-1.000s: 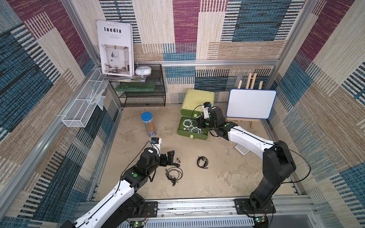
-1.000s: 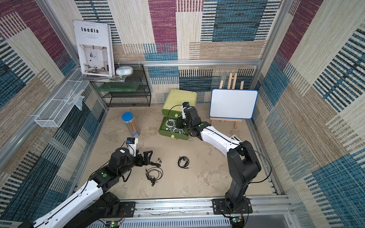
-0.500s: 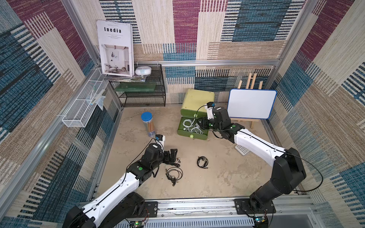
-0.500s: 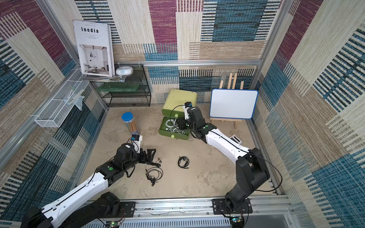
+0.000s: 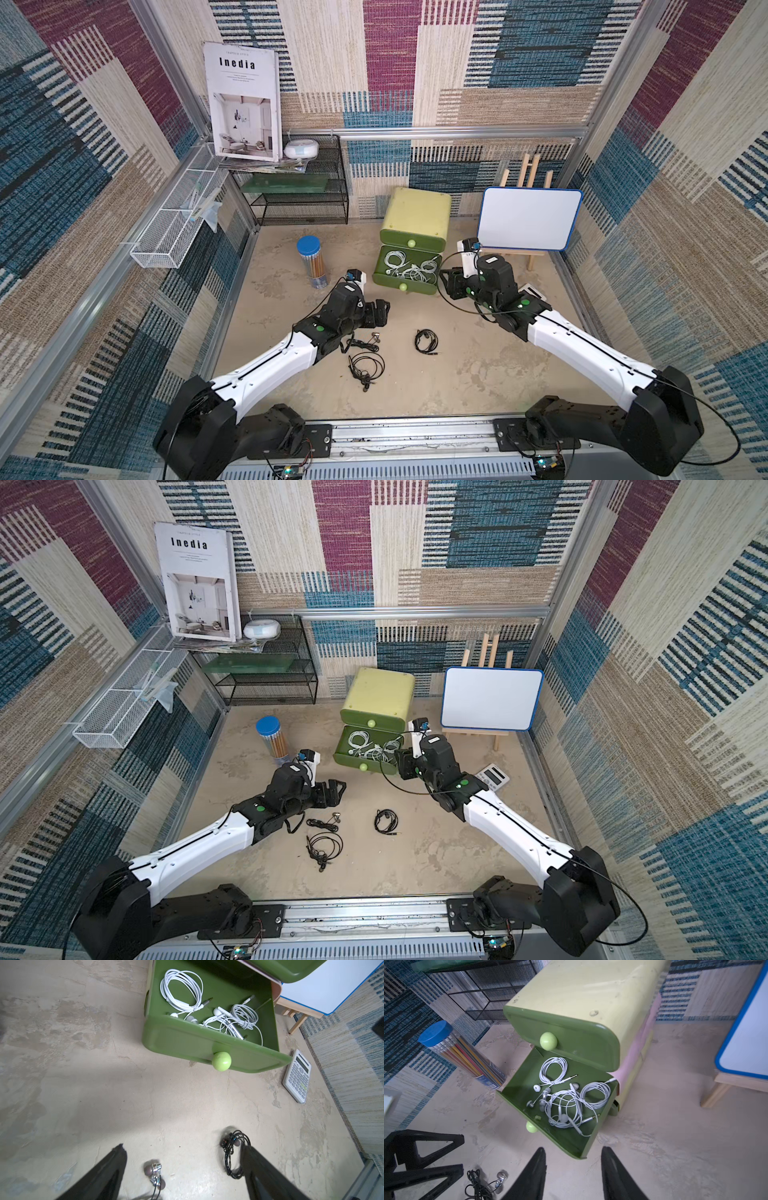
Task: Place the wired earphones into the drawer by color
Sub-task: Place the wired earphones in the drawer, then close the drawer in the storage box.
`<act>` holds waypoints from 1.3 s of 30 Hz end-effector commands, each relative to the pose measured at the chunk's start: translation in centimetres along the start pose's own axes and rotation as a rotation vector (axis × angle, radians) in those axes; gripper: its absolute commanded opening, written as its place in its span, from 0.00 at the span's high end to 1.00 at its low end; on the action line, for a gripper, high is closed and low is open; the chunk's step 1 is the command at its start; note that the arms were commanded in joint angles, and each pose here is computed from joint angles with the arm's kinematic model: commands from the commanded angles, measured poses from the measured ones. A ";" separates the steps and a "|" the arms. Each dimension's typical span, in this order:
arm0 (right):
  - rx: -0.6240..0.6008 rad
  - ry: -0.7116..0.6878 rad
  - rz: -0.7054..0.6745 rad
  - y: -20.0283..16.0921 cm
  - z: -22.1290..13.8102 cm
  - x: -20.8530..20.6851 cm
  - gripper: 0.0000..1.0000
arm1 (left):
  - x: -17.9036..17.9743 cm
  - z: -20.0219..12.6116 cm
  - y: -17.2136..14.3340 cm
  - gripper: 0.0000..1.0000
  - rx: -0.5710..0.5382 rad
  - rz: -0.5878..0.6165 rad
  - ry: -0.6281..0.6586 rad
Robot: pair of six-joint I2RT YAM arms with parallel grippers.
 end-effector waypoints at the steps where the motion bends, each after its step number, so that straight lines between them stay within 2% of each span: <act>1: -0.096 -0.062 -0.050 0.7 -1.3 -0.8 0.50 | -1.0 1.1 0.8 0.13 -0.010 -0.014 -0.028; 8: -0.186 -0.131 -0.096 -0.4 -3.6 -2.2 0.43 | -2.2 3.8 1.6 0.25 0.019 -0.020 -0.029; 13: -0.241 -0.173 -0.104 -1.8 -4.6 -3.2 0.35 | -2.6 5.2 2.0 0.30 0.015 -0.016 -0.031; 19: -0.298 -0.192 -0.063 -2.8 -5.6 -3.9 0.15 | -2.6 6.0 2.3 0.37 -0.011 -0.001 -0.030; 21: -0.336 -0.193 -0.052 -2.7 -5.9 -4.0 0.14 | -2.7 6.2 2.5 0.41 -0.027 -0.001 -0.036; 29: -0.361 -0.207 -0.044 -3.7 -6.1 -4.6 0.14 | -3.1 7.6 2.7 0.51 -0.041 0.013 -0.066; 39: -0.366 -0.214 -0.042 -4.3 -6.1 -4.8 0.15 | -3.5 9.0 3.0 0.57 -0.044 0.025 -0.087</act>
Point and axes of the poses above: each gripper's point midway between its finger pads, its own z axis out along the fingers, its own x axis along the line the jaws close on, y = z × x, the point moved 7 cm from there along -z, back along the fingers
